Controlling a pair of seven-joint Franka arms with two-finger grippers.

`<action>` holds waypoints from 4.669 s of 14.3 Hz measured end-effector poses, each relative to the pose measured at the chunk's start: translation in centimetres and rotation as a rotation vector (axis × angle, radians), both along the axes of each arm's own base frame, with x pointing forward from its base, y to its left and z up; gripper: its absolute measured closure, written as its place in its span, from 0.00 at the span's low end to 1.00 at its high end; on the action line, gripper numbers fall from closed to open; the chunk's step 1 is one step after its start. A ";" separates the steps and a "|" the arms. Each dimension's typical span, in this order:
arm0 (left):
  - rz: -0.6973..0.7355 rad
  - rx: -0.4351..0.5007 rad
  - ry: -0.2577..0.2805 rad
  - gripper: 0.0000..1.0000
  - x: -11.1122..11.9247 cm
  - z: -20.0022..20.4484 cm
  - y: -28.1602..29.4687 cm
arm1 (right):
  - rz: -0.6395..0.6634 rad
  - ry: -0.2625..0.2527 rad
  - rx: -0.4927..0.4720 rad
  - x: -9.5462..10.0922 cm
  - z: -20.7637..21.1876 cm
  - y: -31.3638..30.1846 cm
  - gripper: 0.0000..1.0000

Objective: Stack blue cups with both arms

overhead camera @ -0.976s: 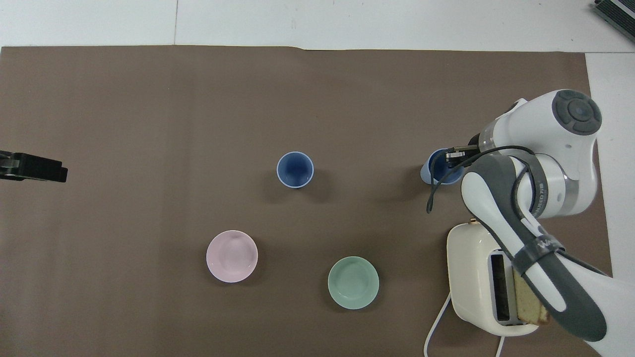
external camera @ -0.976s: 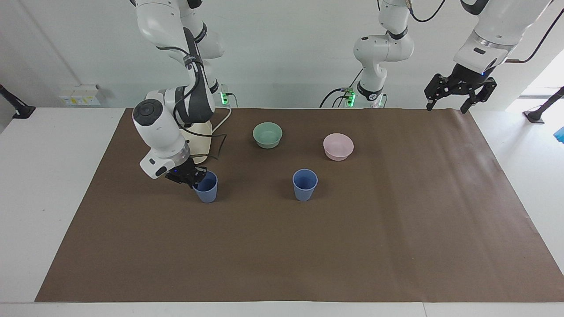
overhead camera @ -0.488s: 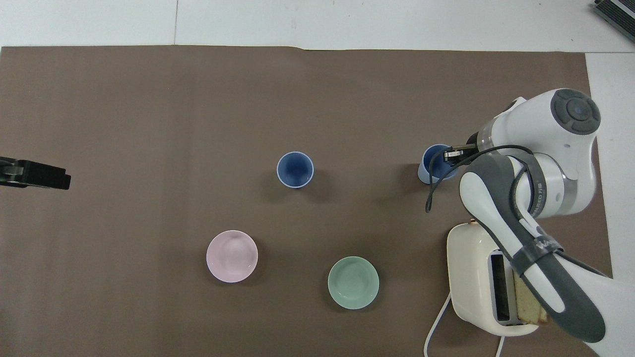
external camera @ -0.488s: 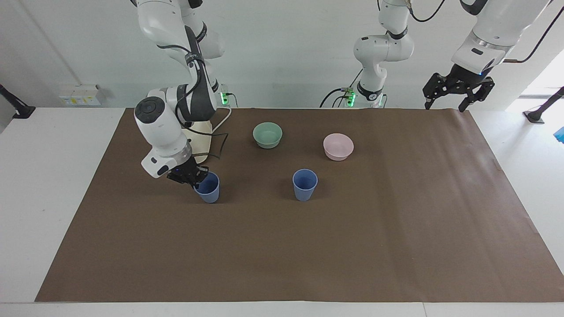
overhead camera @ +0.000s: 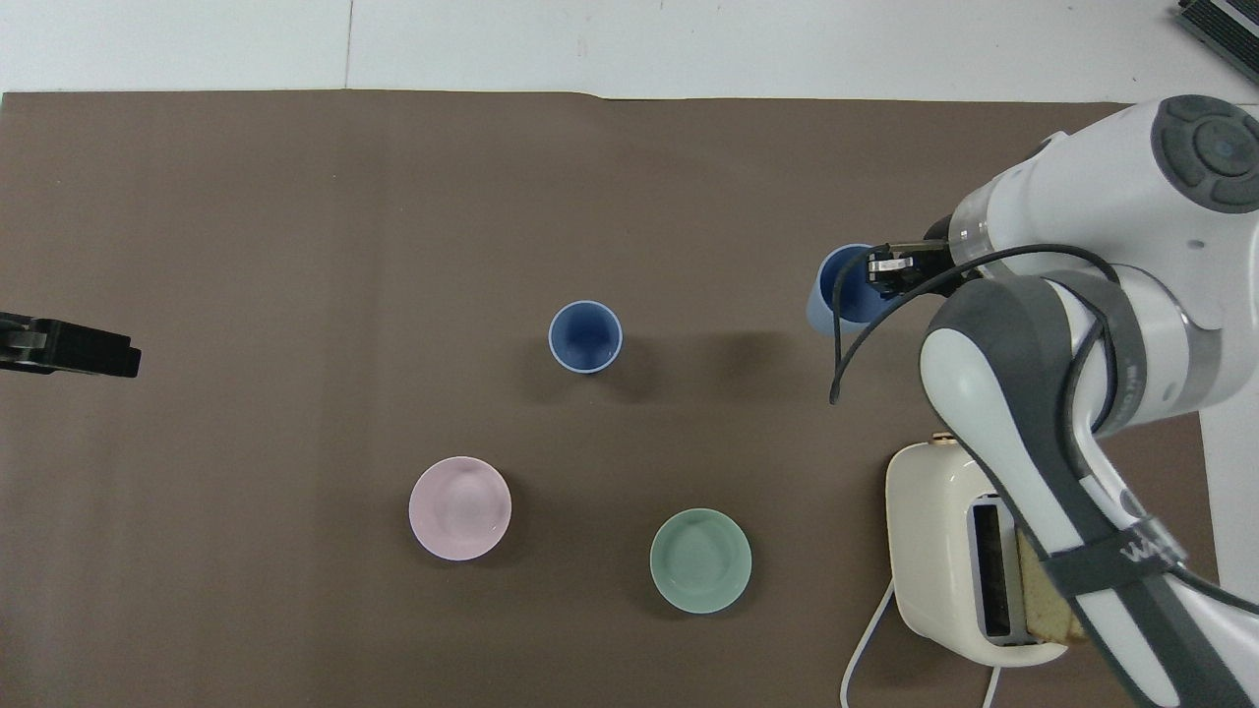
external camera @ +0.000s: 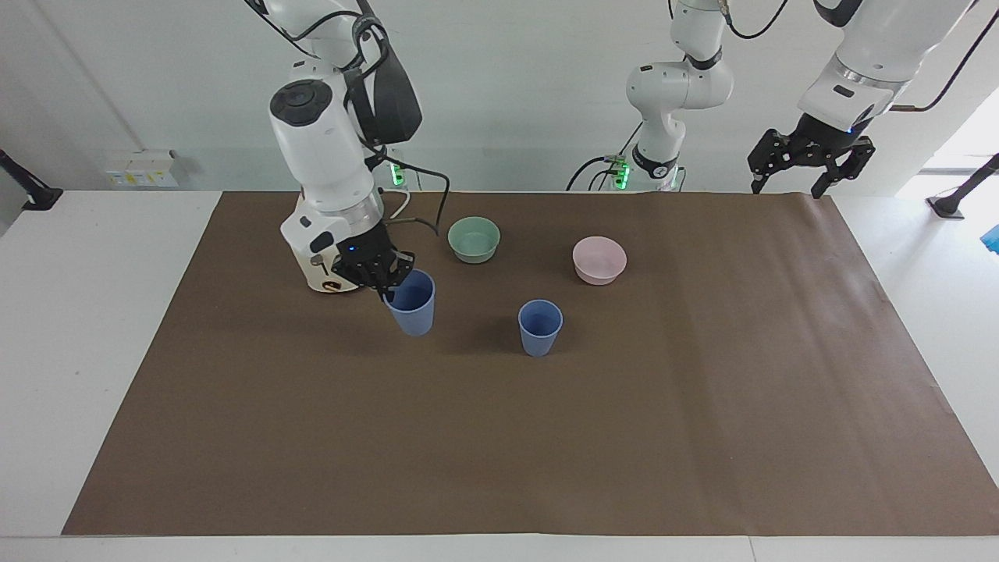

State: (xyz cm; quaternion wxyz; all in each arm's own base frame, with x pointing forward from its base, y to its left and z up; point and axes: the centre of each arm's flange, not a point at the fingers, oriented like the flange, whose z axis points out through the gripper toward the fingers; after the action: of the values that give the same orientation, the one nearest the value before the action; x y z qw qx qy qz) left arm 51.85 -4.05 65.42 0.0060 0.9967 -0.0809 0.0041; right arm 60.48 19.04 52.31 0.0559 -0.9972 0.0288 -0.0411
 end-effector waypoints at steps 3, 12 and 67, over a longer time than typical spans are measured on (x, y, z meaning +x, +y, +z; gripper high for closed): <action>-0.001 0.000 0.000 0.00 0.0 0.0 0.0 | -0.024 -0.017 0.024 0.1 1.2 3.8 0.96; -0.001 0.001 0.006 0.00 -0.1 -0.2 0.0 | -0.039 -0.030 0.053 -1.5 1.8 13.4 0.96; -0.002 0.001 0.005 0.00 -0.3 -0.1 0.0 | -0.087 0.028 -0.014 2.5 -6.0 11.9 0.00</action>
State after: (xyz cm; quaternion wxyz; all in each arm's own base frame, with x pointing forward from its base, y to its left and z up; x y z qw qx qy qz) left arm 51.54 -4.07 65.29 0.0058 0.9966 -0.0818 0.0017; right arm 63.01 30.93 46.34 0.0467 -0.9958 0.0728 -0.0295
